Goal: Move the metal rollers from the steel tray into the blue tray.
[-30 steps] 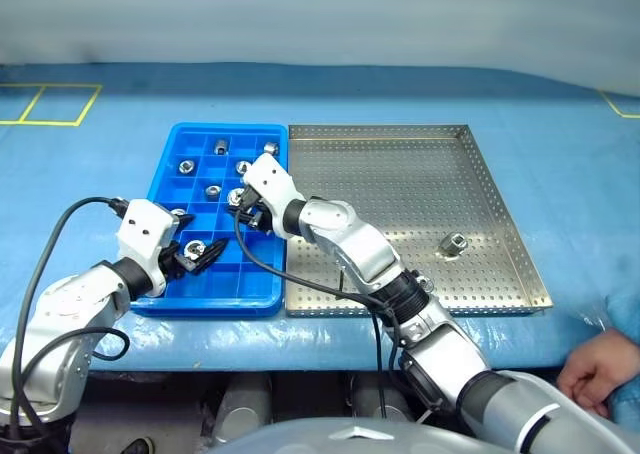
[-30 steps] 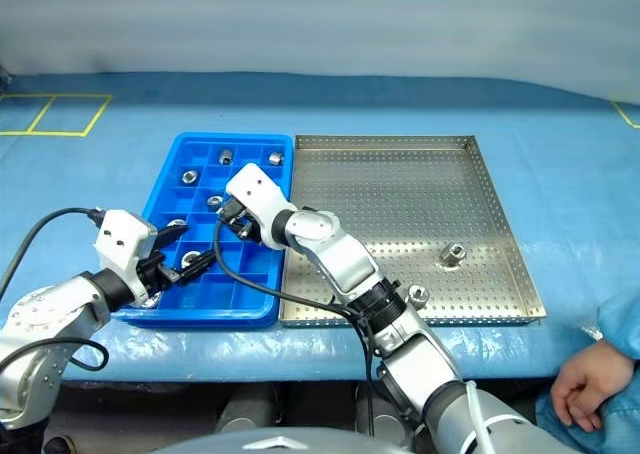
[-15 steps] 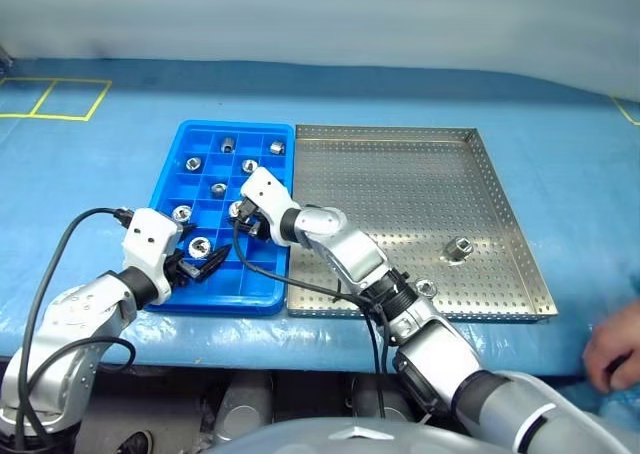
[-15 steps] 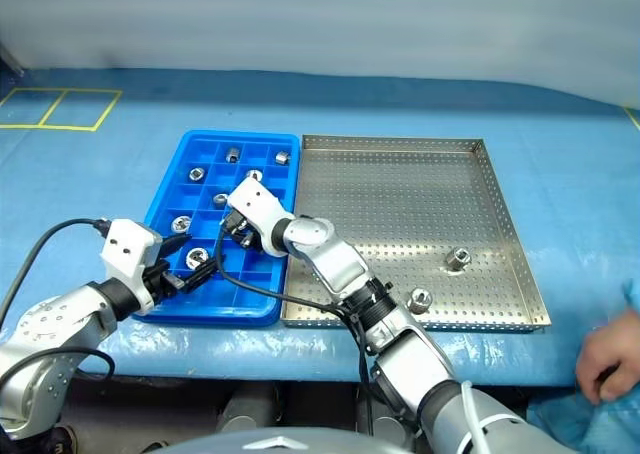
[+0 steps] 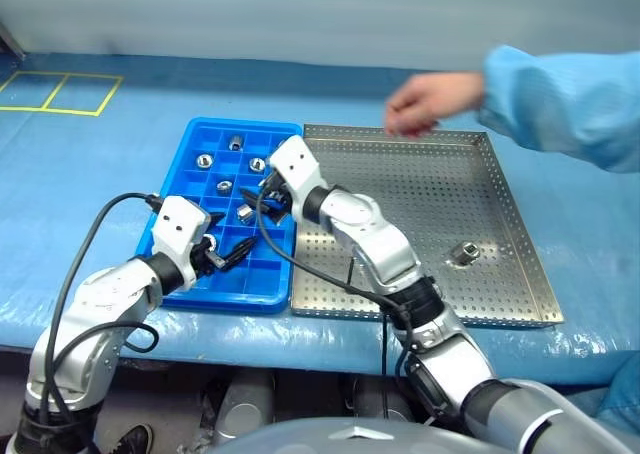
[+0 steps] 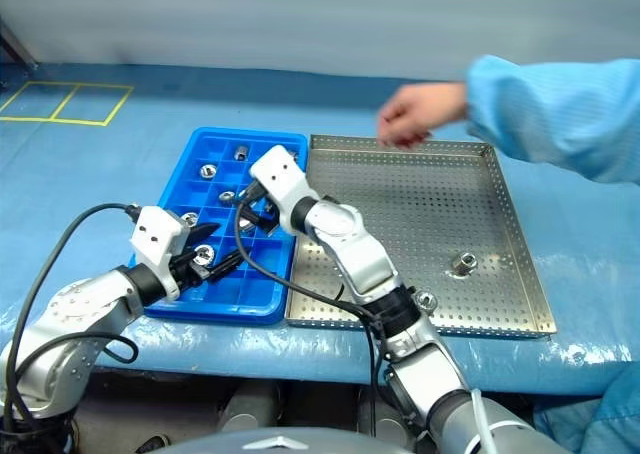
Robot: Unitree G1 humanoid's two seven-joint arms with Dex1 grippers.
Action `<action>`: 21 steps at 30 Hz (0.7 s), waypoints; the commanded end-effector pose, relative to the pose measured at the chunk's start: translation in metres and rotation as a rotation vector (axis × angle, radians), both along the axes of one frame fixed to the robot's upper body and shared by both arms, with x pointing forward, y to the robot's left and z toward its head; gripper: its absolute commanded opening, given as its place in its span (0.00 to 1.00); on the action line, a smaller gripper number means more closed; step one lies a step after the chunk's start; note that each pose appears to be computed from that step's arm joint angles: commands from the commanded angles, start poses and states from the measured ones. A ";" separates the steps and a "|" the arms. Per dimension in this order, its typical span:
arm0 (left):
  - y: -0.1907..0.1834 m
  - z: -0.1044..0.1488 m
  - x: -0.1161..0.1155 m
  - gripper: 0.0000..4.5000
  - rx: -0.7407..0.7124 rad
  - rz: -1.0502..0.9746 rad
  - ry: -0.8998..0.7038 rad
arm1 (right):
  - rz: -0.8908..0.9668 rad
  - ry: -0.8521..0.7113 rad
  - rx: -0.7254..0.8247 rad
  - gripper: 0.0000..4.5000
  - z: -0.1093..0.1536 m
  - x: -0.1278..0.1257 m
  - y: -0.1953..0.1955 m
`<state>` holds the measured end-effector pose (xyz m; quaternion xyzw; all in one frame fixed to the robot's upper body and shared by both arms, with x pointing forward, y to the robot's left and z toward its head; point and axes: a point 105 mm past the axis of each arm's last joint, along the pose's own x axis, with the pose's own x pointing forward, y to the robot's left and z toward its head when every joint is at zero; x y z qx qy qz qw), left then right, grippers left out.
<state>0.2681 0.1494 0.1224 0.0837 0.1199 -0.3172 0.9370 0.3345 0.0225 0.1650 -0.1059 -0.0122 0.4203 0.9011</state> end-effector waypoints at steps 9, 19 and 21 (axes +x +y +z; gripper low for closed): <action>-0.057 -0.004 0.016 0.89 -0.069 -0.227 0.005 | -0.369 0.140 -0.178 0.90 -0.038 -0.032 -0.115; -0.072 -0.006 0.018 0.89 -0.067 -0.310 0.014 | -0.493 0.241 -0.269 0.90 -0.053 -0.068 -0.163; -0.072 -0.005 0.019 0.89 -0.068 -0.313 0.013 | -0.480 0.268 -0.271 0.90 -0.053 -0.077 -0.165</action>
